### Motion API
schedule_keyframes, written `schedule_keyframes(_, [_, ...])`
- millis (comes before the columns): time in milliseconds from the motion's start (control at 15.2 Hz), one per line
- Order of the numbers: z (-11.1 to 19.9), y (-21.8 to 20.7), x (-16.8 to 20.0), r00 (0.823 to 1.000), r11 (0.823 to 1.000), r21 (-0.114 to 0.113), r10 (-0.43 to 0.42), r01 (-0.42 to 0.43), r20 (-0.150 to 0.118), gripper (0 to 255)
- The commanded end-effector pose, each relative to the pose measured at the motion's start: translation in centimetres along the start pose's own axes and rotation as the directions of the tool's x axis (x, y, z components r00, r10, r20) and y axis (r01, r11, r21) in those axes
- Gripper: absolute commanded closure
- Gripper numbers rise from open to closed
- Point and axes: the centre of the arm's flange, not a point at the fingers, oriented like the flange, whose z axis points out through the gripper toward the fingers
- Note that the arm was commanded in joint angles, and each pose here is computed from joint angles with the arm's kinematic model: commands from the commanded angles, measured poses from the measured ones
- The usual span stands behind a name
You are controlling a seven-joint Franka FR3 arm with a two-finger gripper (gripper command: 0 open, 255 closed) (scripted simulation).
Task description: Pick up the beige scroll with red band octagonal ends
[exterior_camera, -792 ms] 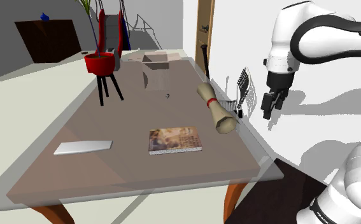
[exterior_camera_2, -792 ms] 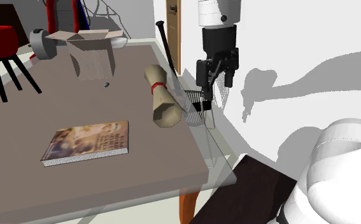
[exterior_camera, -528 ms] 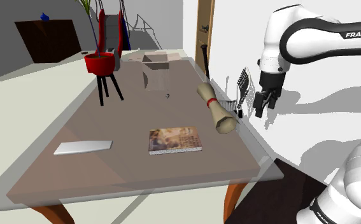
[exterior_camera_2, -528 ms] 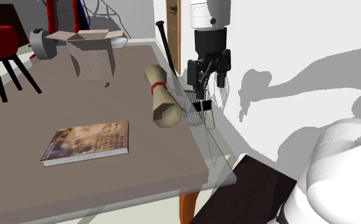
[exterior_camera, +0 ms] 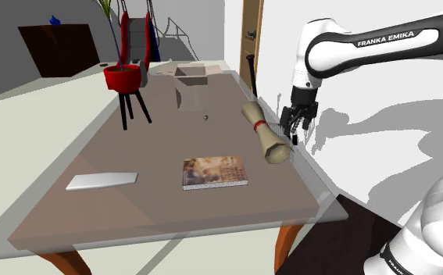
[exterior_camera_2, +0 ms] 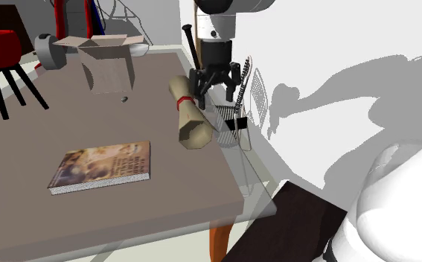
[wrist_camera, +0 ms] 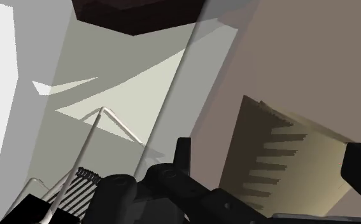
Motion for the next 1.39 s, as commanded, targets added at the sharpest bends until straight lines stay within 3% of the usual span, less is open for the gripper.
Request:
schedule_keyframes(0, [0.4, 0.2, 2.6, 0.999, 0.999, 0.019, 0.038, -0.038, -0.010, 0])
schedule_keyframes(396, [1.6, 1.2, 9.9, 0.988, 0.986, 0.078, 0.148, -0.145, -0.033, 0])
schedule_keyframes(858, [2.7, 3.2, 18.0, 0.961, 0.954, 0.147, 0.271, -0.261, -0.052, 0])
schedule_keyframes(1320, [6.4, 3.3, 18.2, 0.961, 0.954, 0.147, 0.271, -0.261, -0.052, 0])
